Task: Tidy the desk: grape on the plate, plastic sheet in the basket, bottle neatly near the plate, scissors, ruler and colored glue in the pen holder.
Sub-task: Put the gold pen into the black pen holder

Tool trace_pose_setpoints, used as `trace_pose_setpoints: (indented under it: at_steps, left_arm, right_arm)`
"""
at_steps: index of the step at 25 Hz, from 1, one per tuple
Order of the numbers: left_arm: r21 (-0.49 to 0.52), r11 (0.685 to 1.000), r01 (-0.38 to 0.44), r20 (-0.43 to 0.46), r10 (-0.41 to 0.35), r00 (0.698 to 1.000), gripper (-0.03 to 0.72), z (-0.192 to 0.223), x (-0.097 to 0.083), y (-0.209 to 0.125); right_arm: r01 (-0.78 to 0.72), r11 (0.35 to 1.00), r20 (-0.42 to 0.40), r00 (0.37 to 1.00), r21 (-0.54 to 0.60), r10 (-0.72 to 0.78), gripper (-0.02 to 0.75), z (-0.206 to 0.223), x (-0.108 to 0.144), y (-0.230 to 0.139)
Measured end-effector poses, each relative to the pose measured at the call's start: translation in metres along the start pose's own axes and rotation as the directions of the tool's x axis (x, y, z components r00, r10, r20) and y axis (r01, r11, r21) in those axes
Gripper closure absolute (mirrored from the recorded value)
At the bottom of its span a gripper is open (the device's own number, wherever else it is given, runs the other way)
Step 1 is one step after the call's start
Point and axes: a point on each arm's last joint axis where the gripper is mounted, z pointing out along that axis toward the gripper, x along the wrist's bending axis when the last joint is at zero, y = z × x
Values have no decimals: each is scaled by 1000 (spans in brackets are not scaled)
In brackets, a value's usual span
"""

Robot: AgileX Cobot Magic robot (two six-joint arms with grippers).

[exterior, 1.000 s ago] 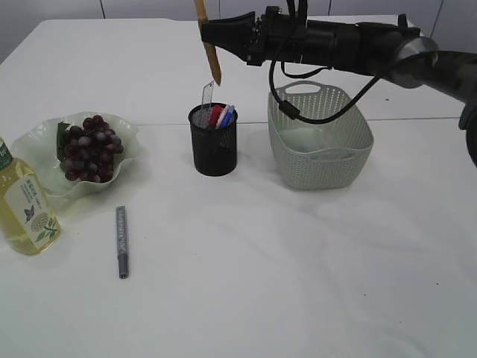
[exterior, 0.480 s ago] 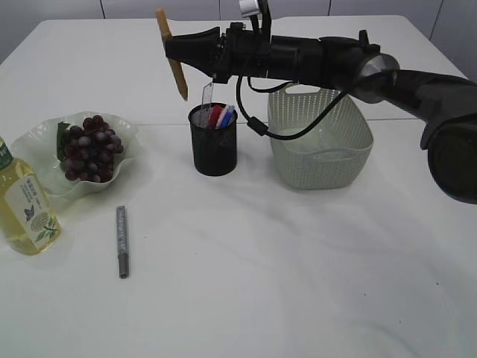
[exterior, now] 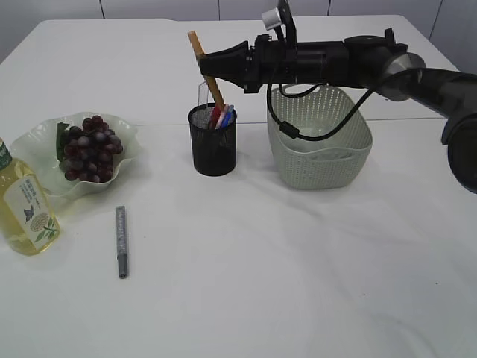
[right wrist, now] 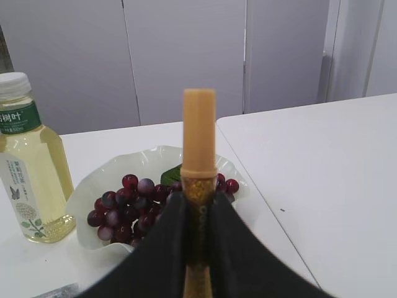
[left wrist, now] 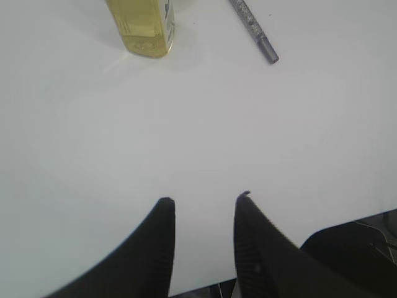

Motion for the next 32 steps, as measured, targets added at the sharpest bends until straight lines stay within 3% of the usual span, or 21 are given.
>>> trace_pose_setpoints:
  at_steps: [32]
  left_arm:
    - [2, 1000, 19, 59, -19, 998, 447, 0, -5, 0]
  right_arm:
    - [-45, 999, 8, 999, -12, 46, 688, 0, -3, -19]
